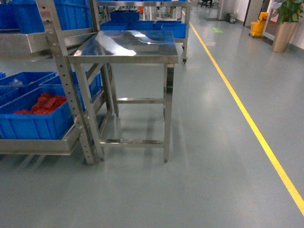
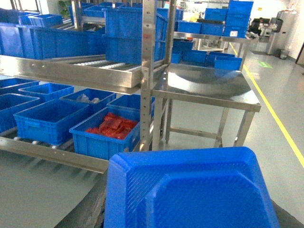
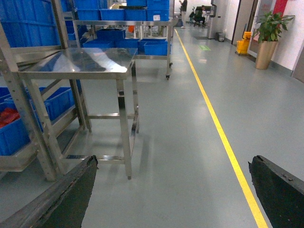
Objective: Pick blue part to blue bin on bottom shelf
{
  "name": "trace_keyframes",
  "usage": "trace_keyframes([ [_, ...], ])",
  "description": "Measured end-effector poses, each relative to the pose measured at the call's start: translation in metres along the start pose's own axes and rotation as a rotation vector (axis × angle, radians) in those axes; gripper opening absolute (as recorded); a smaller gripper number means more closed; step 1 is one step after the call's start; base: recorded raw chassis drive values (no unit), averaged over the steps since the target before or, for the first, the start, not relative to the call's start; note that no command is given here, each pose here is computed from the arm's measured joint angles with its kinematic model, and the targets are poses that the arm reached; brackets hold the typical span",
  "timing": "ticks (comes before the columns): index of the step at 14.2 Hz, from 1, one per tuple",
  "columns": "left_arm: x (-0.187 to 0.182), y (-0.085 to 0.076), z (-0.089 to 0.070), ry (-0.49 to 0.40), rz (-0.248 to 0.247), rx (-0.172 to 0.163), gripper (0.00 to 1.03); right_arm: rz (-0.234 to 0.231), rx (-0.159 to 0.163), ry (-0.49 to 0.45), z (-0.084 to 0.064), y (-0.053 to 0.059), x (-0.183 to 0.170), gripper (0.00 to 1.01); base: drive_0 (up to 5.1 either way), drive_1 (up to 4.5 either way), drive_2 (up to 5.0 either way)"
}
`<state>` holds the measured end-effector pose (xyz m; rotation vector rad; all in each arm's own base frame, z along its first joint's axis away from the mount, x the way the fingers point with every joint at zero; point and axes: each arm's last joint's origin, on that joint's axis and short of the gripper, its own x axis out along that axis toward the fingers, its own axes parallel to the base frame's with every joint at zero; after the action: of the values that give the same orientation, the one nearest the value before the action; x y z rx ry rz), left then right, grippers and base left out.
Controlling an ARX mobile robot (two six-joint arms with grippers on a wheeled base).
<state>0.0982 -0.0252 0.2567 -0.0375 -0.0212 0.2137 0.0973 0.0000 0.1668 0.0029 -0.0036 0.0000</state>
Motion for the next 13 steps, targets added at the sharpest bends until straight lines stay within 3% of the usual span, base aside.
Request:
trace_keyframes([
  [13, 0.0000, -0.0001, 0.0005, -0.004, -0.004, -0.003, 0.44, 0.000, 0.000, 0.002, -0.0002, 0.0000, 0.0000, 0.98, 0.0, 4.20, -4.2],
])
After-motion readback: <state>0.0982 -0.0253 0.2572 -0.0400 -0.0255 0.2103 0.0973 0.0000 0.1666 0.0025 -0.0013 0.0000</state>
